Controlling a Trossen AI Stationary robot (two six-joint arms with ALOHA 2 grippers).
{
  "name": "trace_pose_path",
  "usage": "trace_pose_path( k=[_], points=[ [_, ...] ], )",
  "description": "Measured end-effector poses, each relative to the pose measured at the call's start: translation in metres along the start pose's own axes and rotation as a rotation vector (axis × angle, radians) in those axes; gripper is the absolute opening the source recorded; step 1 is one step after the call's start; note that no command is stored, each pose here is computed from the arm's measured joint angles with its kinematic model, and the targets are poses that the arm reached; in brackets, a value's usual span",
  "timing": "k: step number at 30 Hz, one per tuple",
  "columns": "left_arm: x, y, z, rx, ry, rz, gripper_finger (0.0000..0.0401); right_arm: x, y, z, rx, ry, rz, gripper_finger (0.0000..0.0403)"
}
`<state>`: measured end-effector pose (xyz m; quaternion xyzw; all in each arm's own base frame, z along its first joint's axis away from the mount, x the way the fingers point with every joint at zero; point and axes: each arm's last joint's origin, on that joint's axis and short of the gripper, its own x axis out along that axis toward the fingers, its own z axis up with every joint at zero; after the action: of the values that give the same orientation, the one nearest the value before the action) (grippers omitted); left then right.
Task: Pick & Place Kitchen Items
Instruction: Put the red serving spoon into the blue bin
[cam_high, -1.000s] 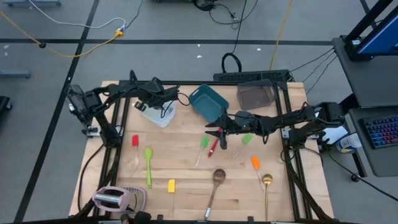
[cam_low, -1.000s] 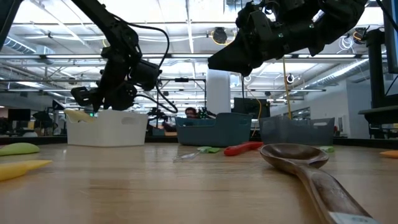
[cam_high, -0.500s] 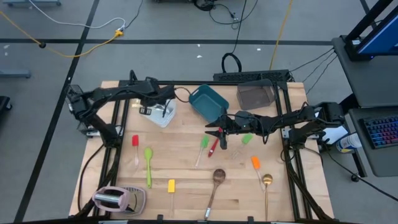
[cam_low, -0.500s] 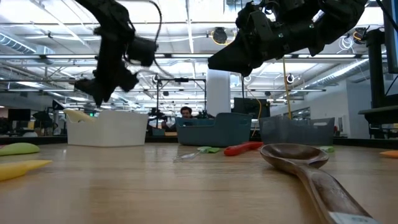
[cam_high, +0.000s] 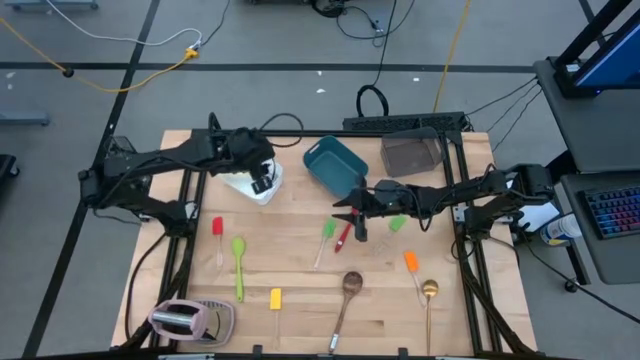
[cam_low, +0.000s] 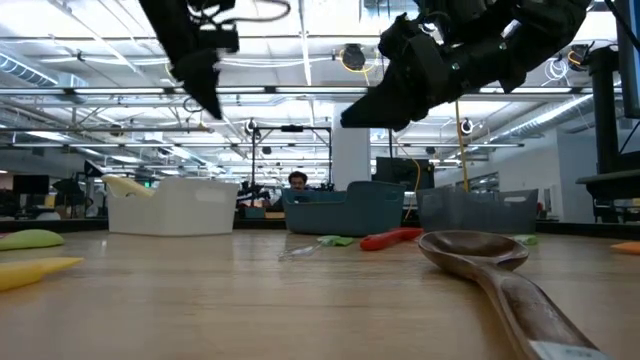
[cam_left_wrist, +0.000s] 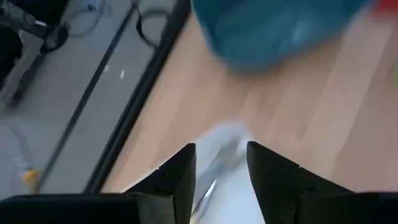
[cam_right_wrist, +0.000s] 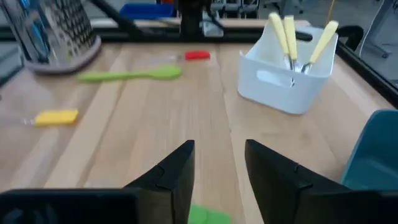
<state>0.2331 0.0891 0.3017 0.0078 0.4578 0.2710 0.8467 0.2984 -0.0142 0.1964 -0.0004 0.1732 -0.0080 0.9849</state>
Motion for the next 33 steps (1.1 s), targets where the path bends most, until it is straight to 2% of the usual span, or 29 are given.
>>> trace_pose_path(
  k=[2, 5, 8, 11, 16, 25, 33],
  points=[
    [-0.001, -0.006, 0.004, -0.056, -0.034, -0.038, 0.0147, 0.0, 0.0, -0.003, -0.026, 0.036, -0.001, 0.0153],
    [-0.002, -0.018, 0.006, -0.063, -0.055, -0.118, 0.0147, -0.001, 0.0, -0.01, -0.097, 0.106, 0.004, 0.0171],
    [-0.002, -0.029, 0.006, 0.011, -0.052, -0.164, 0.0147, -0.002, 0.0, -0.019, -0.254, 0.193, 0.052, 0.0182],
    [-0.002, -0.037, 0.008, 0.078, -0.078, -0.178, 0.0147, -0.001, 0.001, -0.026, -0.314, 0.243, 0.083, 0.0187],
    [0.002, -0.042, 0.013, 0.084, -0.112, -0.18, 0.0147, 0.001, -0.004, -0.034, -0.305, 0.295, 0.123, 0.0188],
    [0.007, -0.044, 0.015, 0.094, -0.113, -0.176, 0.0147, 0.015, -0.023, -0.065, -0.213, 0.399, 0.217, 0.0188],
    [0.007, -0.044, 0.016, 0.091, -0.12, -0.176, 0.0147, 0.032, -0.026, -0.089, -0.223, 0.439, 0.235, 0.0184]
  ],
)
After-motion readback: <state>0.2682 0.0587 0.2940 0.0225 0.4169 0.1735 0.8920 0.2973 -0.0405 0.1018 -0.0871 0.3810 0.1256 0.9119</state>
